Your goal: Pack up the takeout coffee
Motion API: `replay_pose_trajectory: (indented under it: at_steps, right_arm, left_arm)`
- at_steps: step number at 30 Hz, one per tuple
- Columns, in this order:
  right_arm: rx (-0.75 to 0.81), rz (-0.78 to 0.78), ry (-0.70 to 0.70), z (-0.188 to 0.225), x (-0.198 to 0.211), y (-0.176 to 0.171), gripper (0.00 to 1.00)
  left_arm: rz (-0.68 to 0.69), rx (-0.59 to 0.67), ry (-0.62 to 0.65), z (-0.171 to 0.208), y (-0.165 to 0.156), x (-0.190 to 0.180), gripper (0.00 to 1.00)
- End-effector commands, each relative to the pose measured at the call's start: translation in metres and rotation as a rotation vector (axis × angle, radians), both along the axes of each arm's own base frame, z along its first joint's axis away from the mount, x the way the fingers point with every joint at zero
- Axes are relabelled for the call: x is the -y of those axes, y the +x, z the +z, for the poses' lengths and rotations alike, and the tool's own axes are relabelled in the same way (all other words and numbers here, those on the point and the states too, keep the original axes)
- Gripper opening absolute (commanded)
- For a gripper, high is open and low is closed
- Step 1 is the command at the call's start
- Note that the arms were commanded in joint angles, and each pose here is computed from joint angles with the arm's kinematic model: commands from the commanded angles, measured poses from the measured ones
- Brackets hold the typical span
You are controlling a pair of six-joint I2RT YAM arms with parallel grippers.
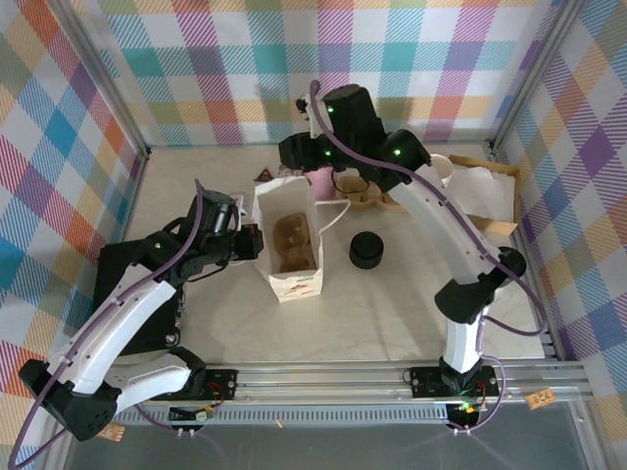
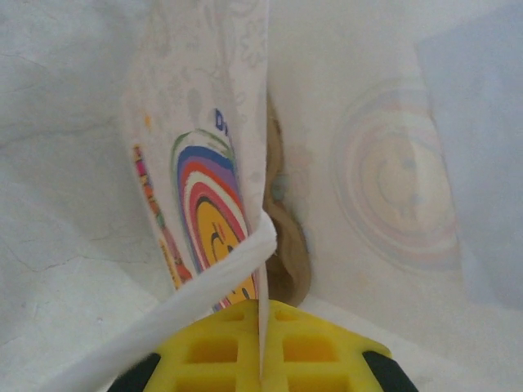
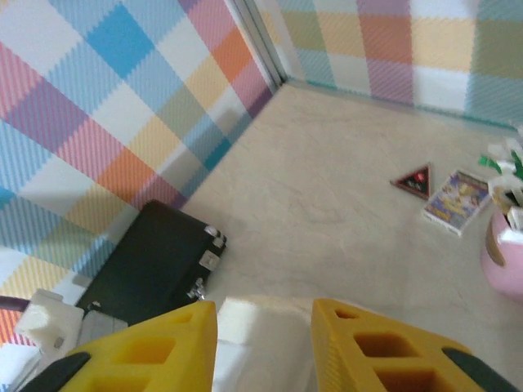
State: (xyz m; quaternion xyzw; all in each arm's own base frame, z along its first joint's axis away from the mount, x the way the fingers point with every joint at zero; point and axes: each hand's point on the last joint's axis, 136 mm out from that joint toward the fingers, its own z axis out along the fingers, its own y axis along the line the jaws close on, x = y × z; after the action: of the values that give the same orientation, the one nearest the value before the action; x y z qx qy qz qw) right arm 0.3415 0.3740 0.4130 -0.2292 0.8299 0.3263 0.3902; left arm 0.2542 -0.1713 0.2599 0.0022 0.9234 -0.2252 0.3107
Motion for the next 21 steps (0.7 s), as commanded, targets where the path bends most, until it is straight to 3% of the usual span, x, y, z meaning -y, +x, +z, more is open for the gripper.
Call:
replay_pose_trajectory:
  at_steps: [1, 7, 21]
  right_arm:
    - [-0.08, 0.006, -0.179, -0.037, 0.002, -0.022, 0.31]
    - [-0.198, -0.024, -0.257, -0.077, -0.006, -0.027, 0.17]
    - [-0.331, -0.039, -0.537, -0.188, -0.026, -0.024, 0.17]
  left_arm:
    - [0.122, -0.059, -0.061, -0.001, 0.01, 0.003, 0.0]
    - [0.188, -0.095, -0.113, 0.0, 0.017, 0.007, 0.0]
    - [0.182, -0.09, -0.162, -0.007, 0.012, 0.01, 0.0]
